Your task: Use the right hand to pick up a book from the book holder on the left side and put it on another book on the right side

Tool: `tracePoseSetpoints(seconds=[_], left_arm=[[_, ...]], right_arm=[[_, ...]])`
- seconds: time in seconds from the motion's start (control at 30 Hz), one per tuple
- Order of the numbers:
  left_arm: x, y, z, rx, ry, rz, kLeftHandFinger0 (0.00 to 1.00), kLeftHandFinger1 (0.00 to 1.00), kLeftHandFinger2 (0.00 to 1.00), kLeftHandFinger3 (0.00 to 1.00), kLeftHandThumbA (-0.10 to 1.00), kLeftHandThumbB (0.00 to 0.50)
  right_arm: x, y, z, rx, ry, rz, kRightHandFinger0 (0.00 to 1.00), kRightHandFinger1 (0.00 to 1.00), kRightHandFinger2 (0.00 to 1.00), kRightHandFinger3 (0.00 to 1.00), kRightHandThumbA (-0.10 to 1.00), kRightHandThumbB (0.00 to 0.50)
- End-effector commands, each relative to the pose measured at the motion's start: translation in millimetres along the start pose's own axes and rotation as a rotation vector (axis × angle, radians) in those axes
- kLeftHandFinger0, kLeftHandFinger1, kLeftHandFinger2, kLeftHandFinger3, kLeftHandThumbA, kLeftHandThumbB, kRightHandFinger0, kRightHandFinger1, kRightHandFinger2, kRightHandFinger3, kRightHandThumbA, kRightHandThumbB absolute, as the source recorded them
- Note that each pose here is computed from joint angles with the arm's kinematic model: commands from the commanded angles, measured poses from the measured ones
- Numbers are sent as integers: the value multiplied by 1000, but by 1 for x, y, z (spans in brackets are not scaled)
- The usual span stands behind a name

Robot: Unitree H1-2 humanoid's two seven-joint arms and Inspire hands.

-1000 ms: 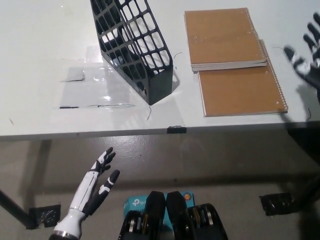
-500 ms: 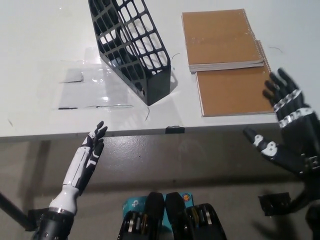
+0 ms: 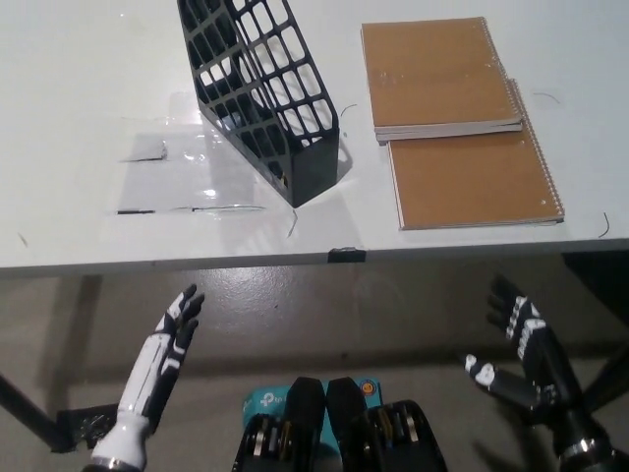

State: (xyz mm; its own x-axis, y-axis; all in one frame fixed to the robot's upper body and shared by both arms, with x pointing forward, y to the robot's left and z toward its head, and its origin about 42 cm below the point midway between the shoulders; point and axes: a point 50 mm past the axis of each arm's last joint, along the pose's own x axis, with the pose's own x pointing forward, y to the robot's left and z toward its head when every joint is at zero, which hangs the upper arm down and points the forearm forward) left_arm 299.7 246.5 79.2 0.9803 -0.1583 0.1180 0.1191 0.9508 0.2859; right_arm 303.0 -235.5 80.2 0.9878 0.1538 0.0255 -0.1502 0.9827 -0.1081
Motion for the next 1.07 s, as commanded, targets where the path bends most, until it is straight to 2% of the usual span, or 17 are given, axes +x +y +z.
tracePoseSetpoints(seconds=[0.0, 0.1, 0.37, 0.6, 0.67, 0.9, 1.03], left_arm=[[-14, -4, 7, -4, -39, -38, 1000, 1000, 1000, 1000, 1000, 257], [-21, -4, 4, 9, -23, -46, 1000, 1000, 1000, 1000, 1000, 262], [-29, -8, -2, -4, -18, -52, 1000, 1000, 1000, 1000, 1000, 220], [-26, -12, -3, -9, -8, -43, 1000, 1000, 1000, 1000, 1000, 222], [-24, -11, -3, 5, -8, -44, 1000, 1000, 1000, 1000, 1000, 227], [-17, -10, 0, -5, -7, -27, 1000, 1000, 1000, 1000, 1000, 231], [-16, -7, 1, 0, -1, -12, 1000, 1000, 1000, 1000, 1000, 250]], right_arm=[[-12, 13, -5, -59, -99, 17, 880, 948, 1000, 1000, 767, 112], [-21, 18, -13, -58, -87, 19, 867, 933, 1000, 1000, 753, 102], [-27, 17, -22, -73, -60, 33, 866, 922, 1000, 1000, 744, 108], [-22, 13, -19, -92, -65, 51, 834, 884, 1000, 1000, 685, 92], [-19, 13, -18, -112, -62, 61, 818, 869, 990, 1000, 699, 103], [-9, 11, -13, -141, -73, 82, 801, 857, 969, 1000, 684, 97], [-3, 11, -10, -148, -83, 87, 792, 844, 954, 1000, 674, 91]])
